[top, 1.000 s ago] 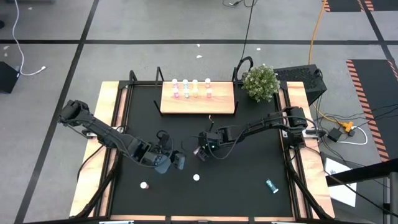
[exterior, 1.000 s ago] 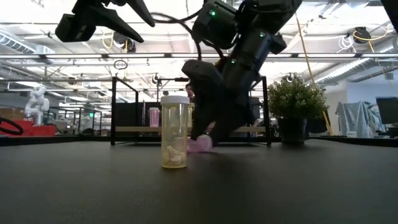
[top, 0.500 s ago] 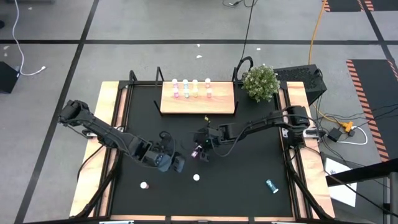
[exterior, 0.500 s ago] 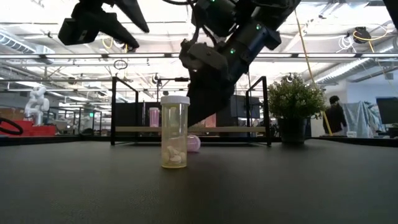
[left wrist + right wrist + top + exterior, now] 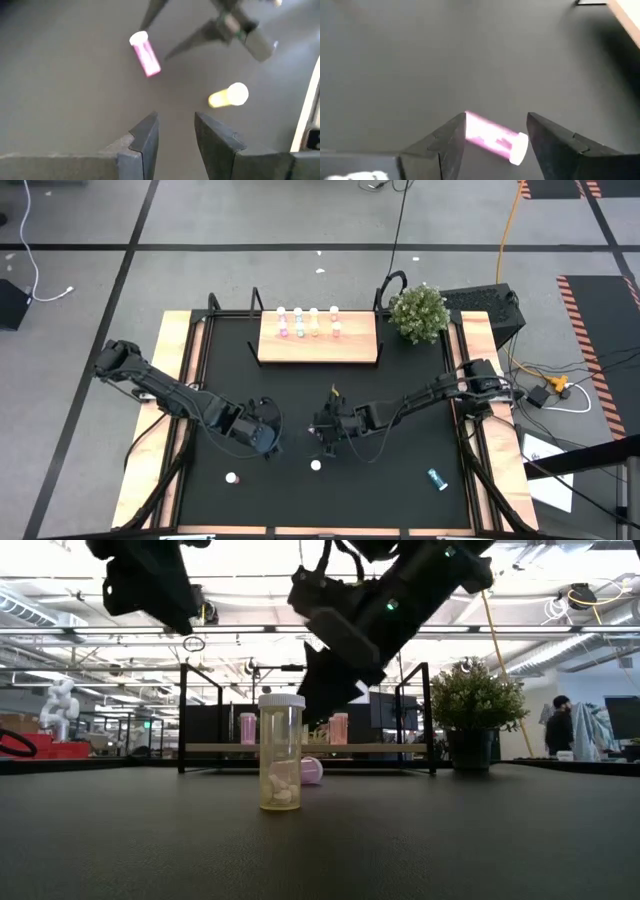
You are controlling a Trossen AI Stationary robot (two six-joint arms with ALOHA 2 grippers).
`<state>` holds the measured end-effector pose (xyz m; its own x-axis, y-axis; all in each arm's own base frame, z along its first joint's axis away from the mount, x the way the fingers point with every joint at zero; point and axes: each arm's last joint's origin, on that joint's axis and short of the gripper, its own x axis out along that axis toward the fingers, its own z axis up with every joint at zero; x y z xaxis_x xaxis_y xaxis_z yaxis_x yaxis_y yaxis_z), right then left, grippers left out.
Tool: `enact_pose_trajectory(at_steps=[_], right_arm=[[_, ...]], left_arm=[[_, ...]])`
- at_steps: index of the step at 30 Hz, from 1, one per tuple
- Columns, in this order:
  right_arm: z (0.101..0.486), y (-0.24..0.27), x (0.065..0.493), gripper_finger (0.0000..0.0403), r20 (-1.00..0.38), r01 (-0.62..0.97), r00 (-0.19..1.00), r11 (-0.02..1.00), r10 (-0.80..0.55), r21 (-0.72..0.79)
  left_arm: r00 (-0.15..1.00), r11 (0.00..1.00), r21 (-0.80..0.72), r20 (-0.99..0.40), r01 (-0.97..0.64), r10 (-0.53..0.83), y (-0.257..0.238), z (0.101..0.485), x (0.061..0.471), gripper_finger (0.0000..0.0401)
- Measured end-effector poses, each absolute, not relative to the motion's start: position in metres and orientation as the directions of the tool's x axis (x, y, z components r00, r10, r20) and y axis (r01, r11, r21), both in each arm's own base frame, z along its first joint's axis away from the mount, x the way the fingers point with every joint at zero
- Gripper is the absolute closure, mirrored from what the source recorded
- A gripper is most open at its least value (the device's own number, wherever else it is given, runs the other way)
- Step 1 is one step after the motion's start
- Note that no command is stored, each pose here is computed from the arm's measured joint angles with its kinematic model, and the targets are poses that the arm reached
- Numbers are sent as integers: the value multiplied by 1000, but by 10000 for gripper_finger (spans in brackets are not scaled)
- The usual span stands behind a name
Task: Pick and place medicine bottles onto shelf by color
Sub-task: Put the pink medicine bottle on the shelf aligned with the other pink medicine bottle
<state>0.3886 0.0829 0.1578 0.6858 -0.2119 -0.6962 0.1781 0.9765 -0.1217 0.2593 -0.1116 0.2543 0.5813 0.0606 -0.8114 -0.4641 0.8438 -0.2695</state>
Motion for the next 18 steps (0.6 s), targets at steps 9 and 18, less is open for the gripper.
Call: enact_pose_trajectory(at_steps=[9, 18], right_arm=[[170, 87, 407, 200, -555, -35, 832, 998, 1, -49], [138, 57, 410, 200, -683, -207, 713, 978, 155, 6]], left_arm=[[477, 908, -141, -876, -393, 71, -108, 248, 250, 274], [470, 899, -142, -879, -415, 78, -105, 248, 250, 274]])
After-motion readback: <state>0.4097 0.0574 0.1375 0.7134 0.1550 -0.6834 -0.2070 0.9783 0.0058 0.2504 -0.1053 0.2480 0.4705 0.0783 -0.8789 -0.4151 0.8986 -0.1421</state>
